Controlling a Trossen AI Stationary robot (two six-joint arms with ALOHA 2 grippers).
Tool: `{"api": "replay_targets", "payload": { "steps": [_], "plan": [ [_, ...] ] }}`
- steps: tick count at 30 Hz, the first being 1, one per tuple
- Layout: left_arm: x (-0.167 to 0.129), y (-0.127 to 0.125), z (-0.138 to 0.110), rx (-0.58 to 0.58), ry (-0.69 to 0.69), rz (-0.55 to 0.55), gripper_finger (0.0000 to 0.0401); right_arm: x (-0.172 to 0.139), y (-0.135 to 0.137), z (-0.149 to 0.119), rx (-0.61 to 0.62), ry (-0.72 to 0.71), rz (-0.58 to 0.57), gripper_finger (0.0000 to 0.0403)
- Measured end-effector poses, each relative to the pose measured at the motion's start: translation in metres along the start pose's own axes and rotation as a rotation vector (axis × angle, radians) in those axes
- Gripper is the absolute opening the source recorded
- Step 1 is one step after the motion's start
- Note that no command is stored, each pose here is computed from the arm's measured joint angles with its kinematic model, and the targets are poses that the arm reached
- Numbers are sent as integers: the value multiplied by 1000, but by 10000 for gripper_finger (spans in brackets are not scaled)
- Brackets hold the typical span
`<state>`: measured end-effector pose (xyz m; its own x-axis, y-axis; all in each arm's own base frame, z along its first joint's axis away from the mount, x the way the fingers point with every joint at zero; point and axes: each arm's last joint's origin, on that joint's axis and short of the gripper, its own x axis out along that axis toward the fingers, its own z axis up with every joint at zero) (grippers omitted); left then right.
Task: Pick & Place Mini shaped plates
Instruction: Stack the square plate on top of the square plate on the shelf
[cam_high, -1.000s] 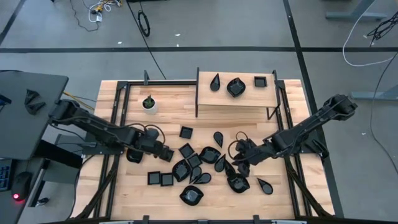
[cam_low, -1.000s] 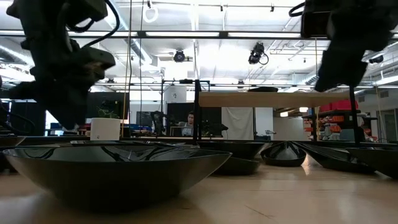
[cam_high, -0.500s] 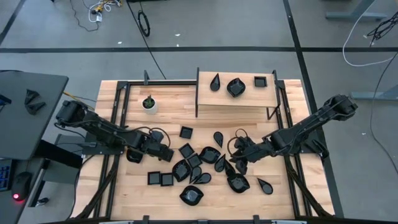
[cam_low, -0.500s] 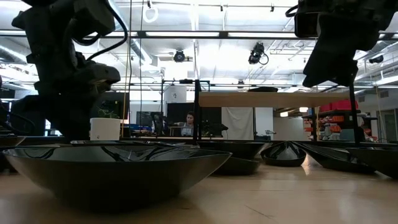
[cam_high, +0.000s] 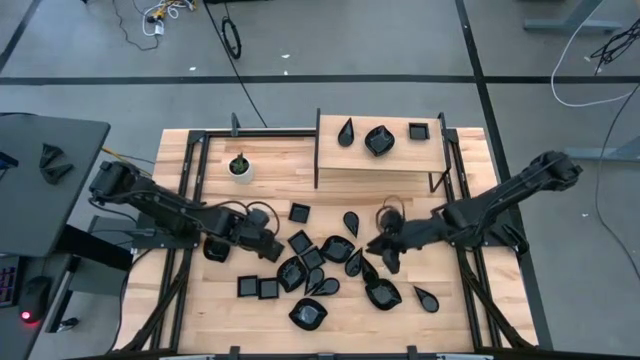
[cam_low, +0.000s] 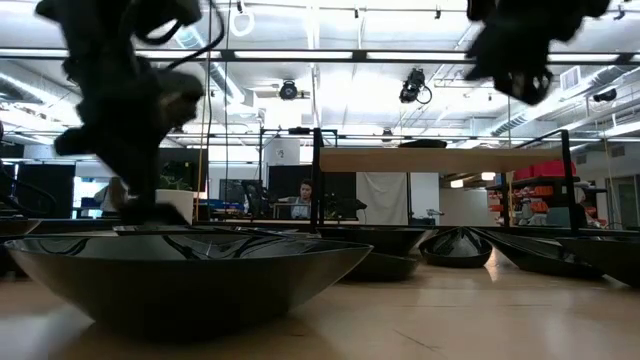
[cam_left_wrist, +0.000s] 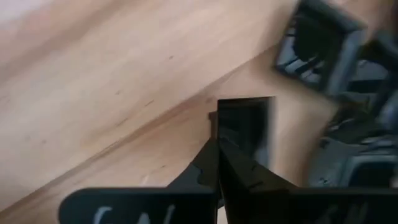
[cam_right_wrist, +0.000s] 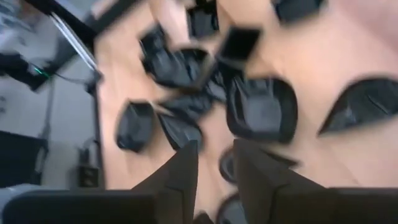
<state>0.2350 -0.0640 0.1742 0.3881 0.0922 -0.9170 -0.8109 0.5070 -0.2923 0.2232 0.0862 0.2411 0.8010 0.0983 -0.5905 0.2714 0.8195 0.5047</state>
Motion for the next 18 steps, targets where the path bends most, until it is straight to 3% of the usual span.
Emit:
{"api": "replay_targets", "payload": {
  "steps": [5,12,18],
  "plan": [
    [-25,-27,22,77,-44,-89,3,-28,7,33,-41,-134,65,88],
    [-65,-69,65,126,-168,-232,2,-65,36,74,-240,-193,78,62],
    [-72,-102,97,204,-252,-263,1,-58,48,91,-344,-171,8,42]
  ]
}}
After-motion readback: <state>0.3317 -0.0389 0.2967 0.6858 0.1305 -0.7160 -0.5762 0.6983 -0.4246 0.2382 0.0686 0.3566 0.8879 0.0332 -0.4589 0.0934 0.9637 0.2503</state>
